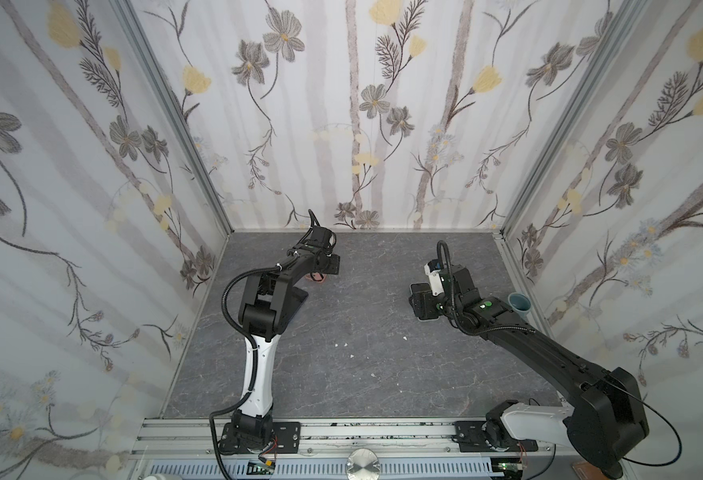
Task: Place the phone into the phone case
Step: 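Move the left gripper to the empty pink case and grasp its edge, then drag the pink case toward the table centre with the left gripper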
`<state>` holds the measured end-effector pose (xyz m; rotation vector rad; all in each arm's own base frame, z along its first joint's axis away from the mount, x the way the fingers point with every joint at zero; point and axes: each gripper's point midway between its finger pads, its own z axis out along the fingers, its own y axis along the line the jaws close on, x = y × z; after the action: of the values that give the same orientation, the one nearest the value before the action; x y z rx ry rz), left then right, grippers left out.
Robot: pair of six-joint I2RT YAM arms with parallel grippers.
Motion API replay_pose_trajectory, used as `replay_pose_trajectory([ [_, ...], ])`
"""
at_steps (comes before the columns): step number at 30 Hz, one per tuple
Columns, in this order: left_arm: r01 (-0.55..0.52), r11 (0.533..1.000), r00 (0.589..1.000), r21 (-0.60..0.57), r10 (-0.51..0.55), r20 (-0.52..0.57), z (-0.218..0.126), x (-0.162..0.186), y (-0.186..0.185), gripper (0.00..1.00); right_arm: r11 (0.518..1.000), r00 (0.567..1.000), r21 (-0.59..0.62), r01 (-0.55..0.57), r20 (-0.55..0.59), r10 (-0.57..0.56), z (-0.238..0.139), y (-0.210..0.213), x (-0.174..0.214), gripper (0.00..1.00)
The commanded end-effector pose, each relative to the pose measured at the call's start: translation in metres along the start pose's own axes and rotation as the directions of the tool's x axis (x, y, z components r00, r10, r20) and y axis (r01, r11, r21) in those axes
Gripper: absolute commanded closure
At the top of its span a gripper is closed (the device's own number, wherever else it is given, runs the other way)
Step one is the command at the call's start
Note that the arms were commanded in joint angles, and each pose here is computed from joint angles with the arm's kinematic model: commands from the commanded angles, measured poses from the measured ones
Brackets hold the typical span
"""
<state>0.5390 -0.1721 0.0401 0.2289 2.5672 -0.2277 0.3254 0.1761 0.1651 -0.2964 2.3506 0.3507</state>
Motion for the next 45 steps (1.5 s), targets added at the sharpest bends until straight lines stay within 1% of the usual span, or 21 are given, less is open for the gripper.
replay_pose_trajectory([
  [1, -0.046, 0.998, 0.998, 0.034, 0.048, -0.043, 0.006, 0.009, -0.005, 0.4, 1.0, 1.0, 0.002, -0.006, 0.013, 0.006, -0.002, 0.0, -0.003, 0.11],
  [4, -0.069, 0.994, 0.995, 0.089, 0.075, -0.068, 0.01, 0.019, -0.013, 0.41, 1.0, 1.0, 0.004, -0.004, 0.012, 0.004, -0.003, -0.001, -0.003, 0.11],
  [8, -0.108, 0.981, 0.989, 0.16, 0.122, -0.084, 0.006, 0.032, -0.03, 0.49, 1.0, 1.0, 0.005, -0.002, 0.016, 0.002, -0.006, -0.001, -0.003, 0.12],
  [11, -0.143, 0.972, 0.984, 0.186, 0.16, -0.08, 0.001, 0.042, -0.041, 0.51, 1.0, 1.0, 0.005, 0.002, 0.024, -0.002, -0.007, -0.001, -0.005, 0.12],
  [13, -0.164, 0.964, 0.98, 0.21, 0.184, -0.079, -0.003, 0.05, -0.049, 0.54, 1.0, 1.0, 0.011, 0.003, 0.031, -0.004, -0.009, -0.002, -0.007, 0.12],
  [16, -0.182, 0.953, 0.974, 0.242, 0.209, -0.09, -0.007, 0.067, -0.061, 0.71, 1.0, 0.999, 0.016, 0.008, 0.041, -0.009, -0.012, -0.002, -0.009, 0.12],
  [18, -0.195, 0.944, 0.968, 0.268, 0.229, -0.103, -0.01, 0.081, -0.069, 0.79, 1.0, 0.999, 0.021, 0.01, 0.046, -0.011, -0.014, -0.003, -0.01, 0.12],
  [22, -0.25, 0.917, 0.947, 0.311, 0.298, -0.117, -0.016, 0.107, -0.085, 0.89, 1.0, 0.998, 0.026, 0.017, 0.053, -0.018, -0.017, -0.004, -0.01, 0.13],
  [24, -0.292, 0.896, 0.929, 0.336, 0.349, -0.125, -0.023, 0.122, -0.094, 0.91, 0.999, 0.999, 0.031, 0.016, 0.051, -0.018, -0.018, -0.006, -0.008, 0.13],
  [26, -0.332, 0.869, 0.907, 0.368, 0.4, -0.128, -0.031, 0.136, -0.103, 0.92, 0.999, 0.998, 0.03, 0.018, 0.053, -0.02, -0.02, -0.005, -0.008, 0.13],
  [28, -0.376, 0.83, 0.881, 0.413, 0.459, -0.119, -0.042, 0.148, -0.115, 0.92, 0.999, 0.998, 0.032, 0.02, 0.055, -0.021, -0.021, -0.006, -0.007, 0.13],
  [29, -0.39, 0.81, 0.862, 0.438, 0.488, -0.136, -0.046, 0.164, -0.117, 0.92, 0.999, 0.998, 0.029, 0.019, 0.058, -0.021, -0.022, -0.006, -0.007, 0.13],
  [32, -0.453, 0.735, 0.801, 0.504, 0.584, -0.131, -0.062, 0.187, -0.127, 0.92, 1.0, 0.998, 0.023, 0.02, 0.063, -0.021, -0.023, -0.005, -0.006, 0.13],
  [35, -0.49, 0.677, 0.753, 0.549, 0.646, -0.125, -0.074, 0.201, -0.129, 0.91, 1.0, 0.998, 0.016, 0.02, 0.061, -0.02, -0.023, -0.004, -0.005, 0.13],
  [36, -0.502, 0.65, 0.734, 0.57, 0.669, -0.117, -0.078, 0.205, -0.129, 0.91, 1.0, 0.998, 0.016, 0.02, 0.061, -0.021, -0.024, -0.004, -0.005, 0.13],
  [37, -0.512, 0.637, 0.721, 0.576, 0.684, -0.115, -0.081, 0.208, -0.128, 0.9, 1.0, 0.998, 0.017, 0.02, 0.058, -0.02, -0.024, -0.005, -0.004, 0.13],
  [39, -0.536, 0.613, 0.694, 0.58, 0.712, -0.11, -0.084, 0.21, -0.125, 0.88, 1.0, 0.998, 0.017, 0.022, 0.053, -0.023, -0.024, -0.005, -0.003, 0.13],
  [41, -0.559, 0.607, 0.675, 0.566, 0.729, -0.115, -0.084, 0.21, -0.121, 0.86, 0.999, 0.998, 0.02, 0.029, 0.048, -0.03, -0.025, -0.005, -0.002, 0.13],
  [44, -0.578, 0.611, 0.669, 0.541, 0.734, -0.116, -0.085, 0.202, -0.117, 0.76, 0.999, 0.998, 0.026, 0.033, 0.047, -0.035, -0.026, -0.007, 0.0, 0.13],
  [45, -0.583, 0.61, 0.672, 0.537, 0.733, -0.104, -0.087, 0.197, -0.119, 0.69, 0.999, 0.998, 0.027, 0.035, 0.048, -0.036, -0.027, -0.007, 0.0, 0.13],
])
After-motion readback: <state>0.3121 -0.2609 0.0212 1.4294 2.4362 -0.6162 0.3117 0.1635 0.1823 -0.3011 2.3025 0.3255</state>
